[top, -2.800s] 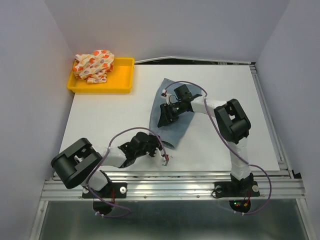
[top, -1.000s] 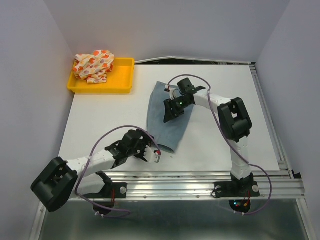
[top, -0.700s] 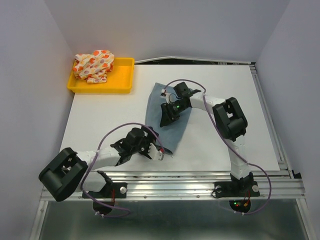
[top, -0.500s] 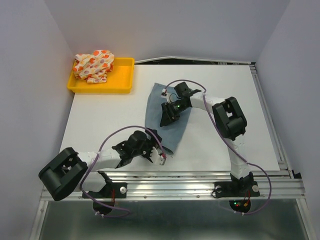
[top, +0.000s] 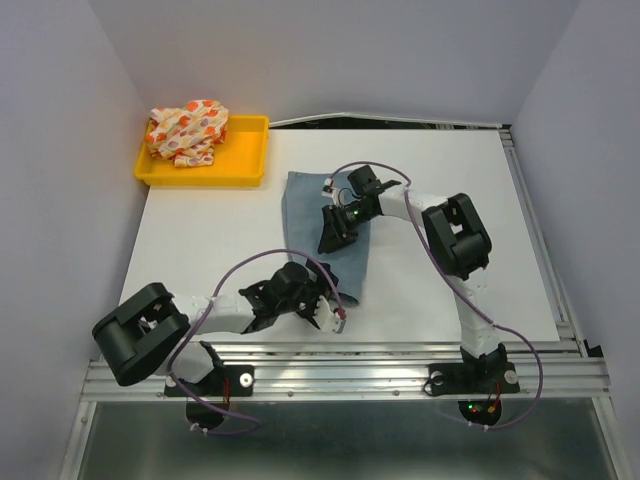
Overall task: Fold and stack the skirts
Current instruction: Fold the skirt
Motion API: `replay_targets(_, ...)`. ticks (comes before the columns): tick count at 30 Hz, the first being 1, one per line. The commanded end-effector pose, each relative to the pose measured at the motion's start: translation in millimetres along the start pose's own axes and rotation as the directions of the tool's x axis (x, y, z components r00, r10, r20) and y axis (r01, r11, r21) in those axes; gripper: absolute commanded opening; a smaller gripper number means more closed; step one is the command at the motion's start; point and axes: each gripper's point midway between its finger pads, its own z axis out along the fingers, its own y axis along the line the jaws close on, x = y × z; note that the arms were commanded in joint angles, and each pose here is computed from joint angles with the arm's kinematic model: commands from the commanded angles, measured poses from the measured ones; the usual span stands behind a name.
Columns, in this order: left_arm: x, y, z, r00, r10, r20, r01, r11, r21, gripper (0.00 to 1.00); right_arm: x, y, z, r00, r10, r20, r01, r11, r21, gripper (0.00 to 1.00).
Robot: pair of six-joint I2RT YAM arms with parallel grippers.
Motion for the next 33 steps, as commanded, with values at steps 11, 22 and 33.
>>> replay_targets(11, -49, -40, -2, 0.988, -0.152, 0.027, 0.144, 0.970, 0.196, 0.99, 53, -60, 30, 0.983, 0.146, -0.108, -0.125, 0.976, 0.179, 0.52)
replay_targets(22, -13, -40, 20, 0.968, -0.172, -0.185, 0.192, 0.977, 0.097, 0.98, 60, -61, 30, 0.981, 0.150, -0.120, -0.126, 0.975, 0.182, 0.52)
replay_targets(33, 10, -50, -1, 0.939, -0.156, -0.308, 0.166, 0.986, 0.006, 0.87, 70, -67, 31, 0.979, 0.146, -0.143, -0.118, 0.974, 0.193, 0.51)
